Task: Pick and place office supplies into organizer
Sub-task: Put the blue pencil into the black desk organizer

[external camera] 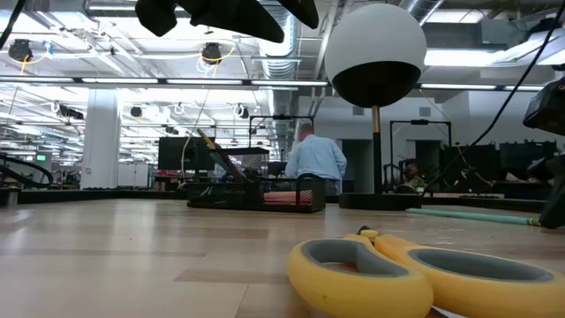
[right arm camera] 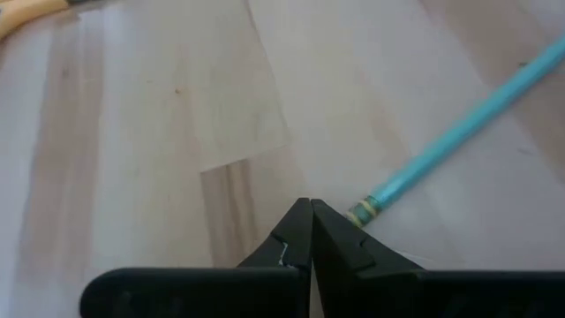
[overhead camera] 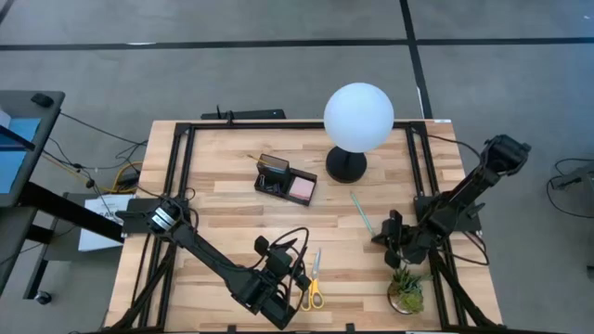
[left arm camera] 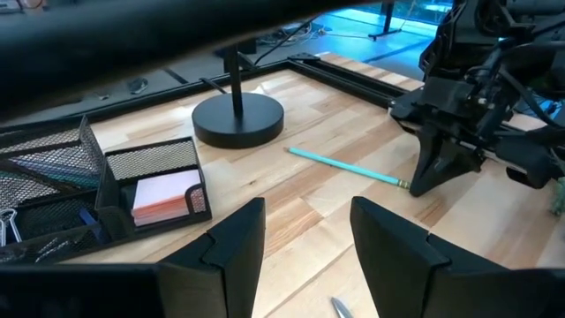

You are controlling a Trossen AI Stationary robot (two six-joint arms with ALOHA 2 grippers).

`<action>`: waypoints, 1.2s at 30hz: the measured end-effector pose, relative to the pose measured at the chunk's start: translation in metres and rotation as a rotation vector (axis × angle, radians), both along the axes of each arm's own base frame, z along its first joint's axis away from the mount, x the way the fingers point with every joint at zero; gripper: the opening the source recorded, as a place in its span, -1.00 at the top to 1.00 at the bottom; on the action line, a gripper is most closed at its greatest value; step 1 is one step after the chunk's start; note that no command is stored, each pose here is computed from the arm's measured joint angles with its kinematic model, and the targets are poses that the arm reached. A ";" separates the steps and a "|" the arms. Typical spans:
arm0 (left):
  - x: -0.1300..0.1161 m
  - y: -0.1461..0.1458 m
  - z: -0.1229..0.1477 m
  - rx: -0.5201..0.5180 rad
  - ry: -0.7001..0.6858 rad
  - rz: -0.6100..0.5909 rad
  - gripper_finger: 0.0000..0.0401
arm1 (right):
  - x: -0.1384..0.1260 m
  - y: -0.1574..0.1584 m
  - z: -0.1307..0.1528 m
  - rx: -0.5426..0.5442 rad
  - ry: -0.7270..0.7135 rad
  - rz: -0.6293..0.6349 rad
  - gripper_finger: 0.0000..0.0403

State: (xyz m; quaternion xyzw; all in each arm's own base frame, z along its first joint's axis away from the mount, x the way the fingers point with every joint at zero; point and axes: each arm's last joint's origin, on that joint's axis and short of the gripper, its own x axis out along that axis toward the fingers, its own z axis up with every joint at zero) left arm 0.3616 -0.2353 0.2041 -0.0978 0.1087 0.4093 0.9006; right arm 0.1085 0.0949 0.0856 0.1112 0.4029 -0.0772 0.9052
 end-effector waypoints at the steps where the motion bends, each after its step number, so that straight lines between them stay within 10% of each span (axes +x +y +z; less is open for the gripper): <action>1: 0.000 0.000 0.000 -0.003 0.002 0.000 0.18 | -0.001 -0.001 0.000 -0.006 0.005 -0.004 1.00; 13: 0.001 0.001 0.000 -0.001 0.019 -0.004 0.18 | -0.021 -0.027 0.009 -0.165 0.039 -0.096 1.00; 27: 0.006 0.010 -0.001 -0.008 0.025 0.017 0.18 | -0.018 -0.026 0.027 -0.336 -0.334 -0.201 1.00; 36: 0.008 0.012 -0.001 -0.027 0.042 0.013 0.18 | -0.021 -0.033 0.016 -0.201 -0.280 -0.307 1.00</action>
